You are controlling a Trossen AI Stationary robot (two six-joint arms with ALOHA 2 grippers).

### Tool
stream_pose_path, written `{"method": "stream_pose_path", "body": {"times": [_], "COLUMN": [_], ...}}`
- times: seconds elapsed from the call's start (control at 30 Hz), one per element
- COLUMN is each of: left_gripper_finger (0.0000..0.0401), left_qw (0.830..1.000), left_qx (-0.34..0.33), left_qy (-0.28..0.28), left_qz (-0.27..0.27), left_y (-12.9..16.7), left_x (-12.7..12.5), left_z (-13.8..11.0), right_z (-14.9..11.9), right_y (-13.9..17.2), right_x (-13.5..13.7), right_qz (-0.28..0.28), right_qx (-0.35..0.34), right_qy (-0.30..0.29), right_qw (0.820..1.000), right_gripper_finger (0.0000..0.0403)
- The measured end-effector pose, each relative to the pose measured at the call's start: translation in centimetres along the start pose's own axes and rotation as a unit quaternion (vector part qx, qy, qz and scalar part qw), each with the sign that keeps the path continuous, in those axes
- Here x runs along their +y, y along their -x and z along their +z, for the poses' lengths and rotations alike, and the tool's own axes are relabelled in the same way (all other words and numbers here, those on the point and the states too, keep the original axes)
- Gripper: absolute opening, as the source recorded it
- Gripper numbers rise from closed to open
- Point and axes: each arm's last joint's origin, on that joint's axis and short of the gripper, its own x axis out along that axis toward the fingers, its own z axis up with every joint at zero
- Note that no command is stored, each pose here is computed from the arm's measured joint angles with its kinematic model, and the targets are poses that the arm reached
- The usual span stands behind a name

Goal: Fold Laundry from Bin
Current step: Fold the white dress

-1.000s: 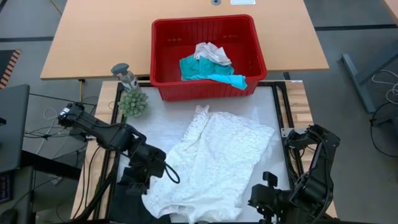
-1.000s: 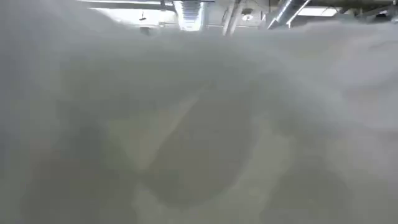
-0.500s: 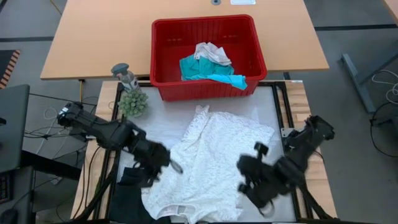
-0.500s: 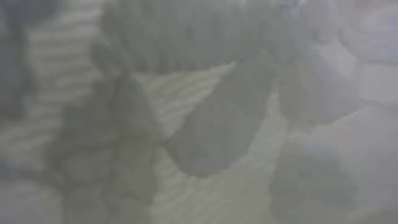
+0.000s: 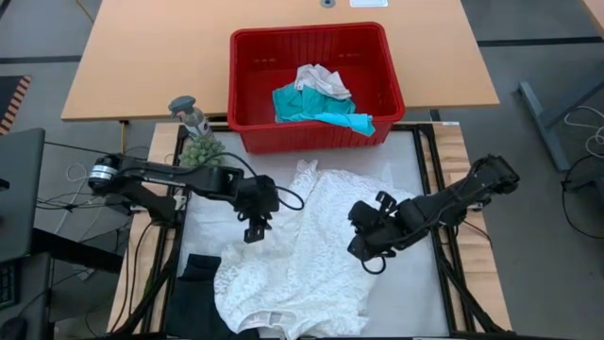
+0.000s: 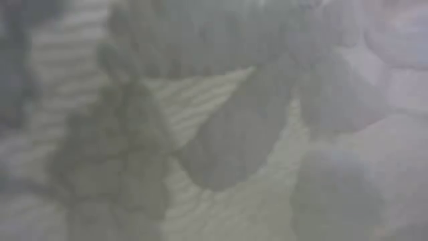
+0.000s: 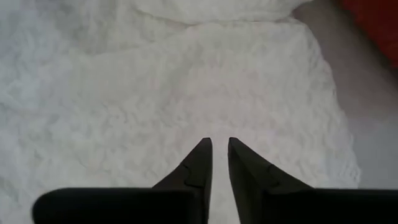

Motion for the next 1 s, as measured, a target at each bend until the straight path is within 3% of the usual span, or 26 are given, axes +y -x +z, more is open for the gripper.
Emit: {"method": "stream_pose_path", "body": {"times": [0.17, 0.33, 0.43, 0.57, 1.0], "left_gripper_finger": [0.0189, 0.0234, 0.0258, 0.0277, 0.0278], "left_qw": [0.999, 0.998, 0.997, 0.998, 0.998], "left_qx": [-0.008, -0.002, -0.017, -0.012, 0.051], "left_qy": [-0.022, -0.051, -0.05, -0.026, -0.003], "left_qz": [-0.046, 0.043, 0.057, 0.053, 0.041], "left_y": [-2.0, -2.8, -3.1, -4.3, -9.0], "left_x": [0.5, 1.6, 2.3, 3.3, 5.1], "left_z": [-1.5, -2.3, -2.4, -2.9, -3.7], "right_z": [-0.6, -1.0, -1.0, -0.9, -0.9], "right_y": [-0.6, -1.4, -1.5, -1.6, -1.5], "right_x": [0.2, 0.5, 0.5, 0.3, 0.4], "right_qz": [0.007, 0.007, 0.004, 0.0, 0.005], "right_qx": [0.003, 0.005, 0.006, 0.007, 0.003], "right_qy": [0.004, -0.007, -0.007, -0.007, -0.008], "right_qw": [1.0, 1.0, 1.0, 1.0, 1.0], "right_gripper_finger": [0.0134, 0.0174, 0.0187, 0.0191, 0.0181]}}
